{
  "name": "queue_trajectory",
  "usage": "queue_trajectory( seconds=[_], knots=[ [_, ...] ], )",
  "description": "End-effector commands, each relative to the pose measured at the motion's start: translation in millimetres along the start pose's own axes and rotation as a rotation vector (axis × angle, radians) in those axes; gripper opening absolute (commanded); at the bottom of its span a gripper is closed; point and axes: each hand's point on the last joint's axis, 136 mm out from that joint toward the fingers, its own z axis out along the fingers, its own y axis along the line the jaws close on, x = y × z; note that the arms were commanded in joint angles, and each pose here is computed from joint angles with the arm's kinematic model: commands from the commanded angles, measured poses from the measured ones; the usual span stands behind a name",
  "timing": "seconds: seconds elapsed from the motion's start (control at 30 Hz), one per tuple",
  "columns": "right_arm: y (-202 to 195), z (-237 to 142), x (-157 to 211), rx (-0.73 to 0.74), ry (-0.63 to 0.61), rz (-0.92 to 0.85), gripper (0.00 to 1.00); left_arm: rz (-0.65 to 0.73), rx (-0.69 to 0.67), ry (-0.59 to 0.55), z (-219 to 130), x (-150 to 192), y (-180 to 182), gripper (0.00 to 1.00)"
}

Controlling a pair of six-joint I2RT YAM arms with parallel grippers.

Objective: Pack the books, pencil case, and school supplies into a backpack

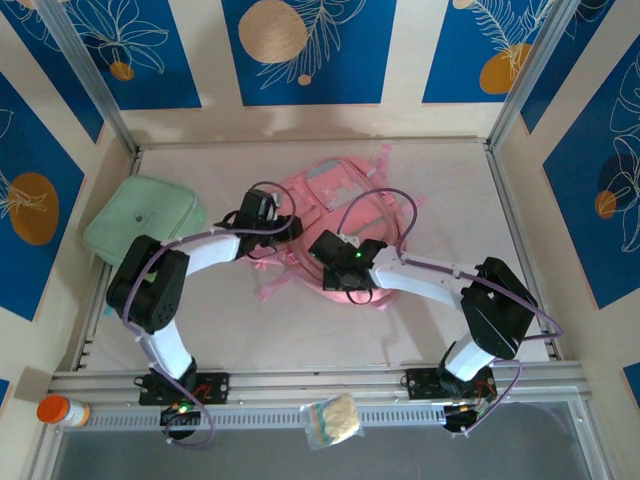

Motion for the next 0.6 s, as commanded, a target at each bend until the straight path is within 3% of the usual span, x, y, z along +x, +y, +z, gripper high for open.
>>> queue_trajectory(
  seconds=[0.0, 0.17, 0.37, 0.57],
  knots=[
    [-1.1, -0.1, 13.3, -0.027, 0.056, -0.009, 0.00, -0.137, 0.120, -0.028, -22.9, 3.1, -23.5, 0.50],
    [-8.0, 0.8, 12.2, -0.015, 0.058, 0.019, 0.00, -0.284, 0.139, 0.018, -33.2, 47.3, -44.1, 0.52],
    [-9.6, 1.3, 14.5, -0.016, 0.057, 0.023, 0.00, -0.436, 0.143, -0.022, -33.6, 79.2, -50.2, 0.50],
    [-4.1, 0.9, 14.6, -0.038, 0.048, 0.012, 0.00, -0.469, 0.162, -0.056, -22.4, 79.5, -62.5, 0.45]
  ],
)
